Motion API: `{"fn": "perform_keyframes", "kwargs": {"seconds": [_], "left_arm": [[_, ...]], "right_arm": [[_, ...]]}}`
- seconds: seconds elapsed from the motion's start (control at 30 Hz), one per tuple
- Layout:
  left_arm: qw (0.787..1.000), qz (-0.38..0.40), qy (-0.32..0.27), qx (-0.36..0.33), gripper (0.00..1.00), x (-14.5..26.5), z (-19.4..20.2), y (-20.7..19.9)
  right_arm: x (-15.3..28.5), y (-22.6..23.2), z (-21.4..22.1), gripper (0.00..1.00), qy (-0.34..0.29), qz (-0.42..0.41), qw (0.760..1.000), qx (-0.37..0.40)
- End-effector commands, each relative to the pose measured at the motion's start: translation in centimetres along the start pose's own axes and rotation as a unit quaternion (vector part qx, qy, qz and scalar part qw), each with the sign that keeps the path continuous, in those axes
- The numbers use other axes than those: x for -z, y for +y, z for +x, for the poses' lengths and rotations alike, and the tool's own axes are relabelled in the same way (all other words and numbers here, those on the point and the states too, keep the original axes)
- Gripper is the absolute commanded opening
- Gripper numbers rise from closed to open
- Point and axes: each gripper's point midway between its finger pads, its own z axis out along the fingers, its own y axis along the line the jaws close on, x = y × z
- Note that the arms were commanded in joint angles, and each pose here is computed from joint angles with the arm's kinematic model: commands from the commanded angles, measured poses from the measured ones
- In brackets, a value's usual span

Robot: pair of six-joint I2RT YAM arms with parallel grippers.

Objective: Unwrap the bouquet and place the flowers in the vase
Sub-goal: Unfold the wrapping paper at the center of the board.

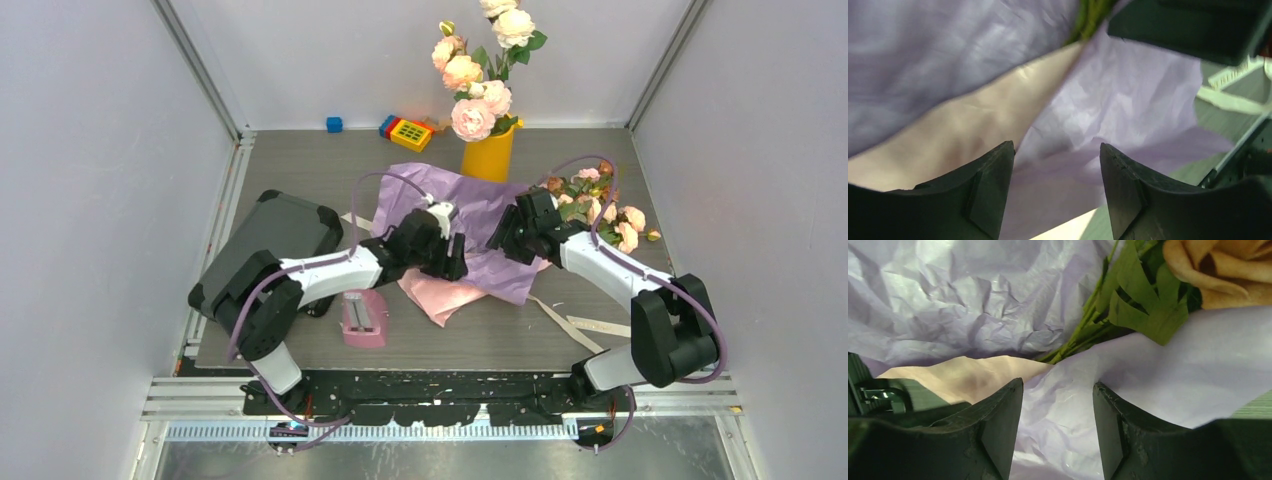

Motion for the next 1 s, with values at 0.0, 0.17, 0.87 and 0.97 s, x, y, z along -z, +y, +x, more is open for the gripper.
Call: {"fn": "perform_keyframes", "kwargs": {"seconds": [0.0, 0.17, 0.87, 0.97], "left_arm": [[0.998, 0.048, -0.016, 0.025, 0.65, -0.8, 1.2, -3.6], [0.998, 0.065, 0.001, 0.021, 0.65, -0.9, 3.2, -6.0], [0.995, 0.083, -0.032, -0.048, 0.76, 2.1, -3.2, -8.9], [0.995, 0.068, -0.049, -0.052, 0.77, 1.5, -5.7, -7.4]], "right_arm": [[-0.6, -0.6, -0.3, 0.59, -0.017, 0.009, 1.000, 0.013], [-0.7, -1.5, -0.1, 0.59, -0.013, 0.026, 0.999, 0.024], [11.3, -4.2, -0.2, 0.81, -0.031, 0.057, 0.998, 0.014], [12.2, -6.2, 1.2, 0.82, -0.017, 0.082, 0.996, 0.006]]}}
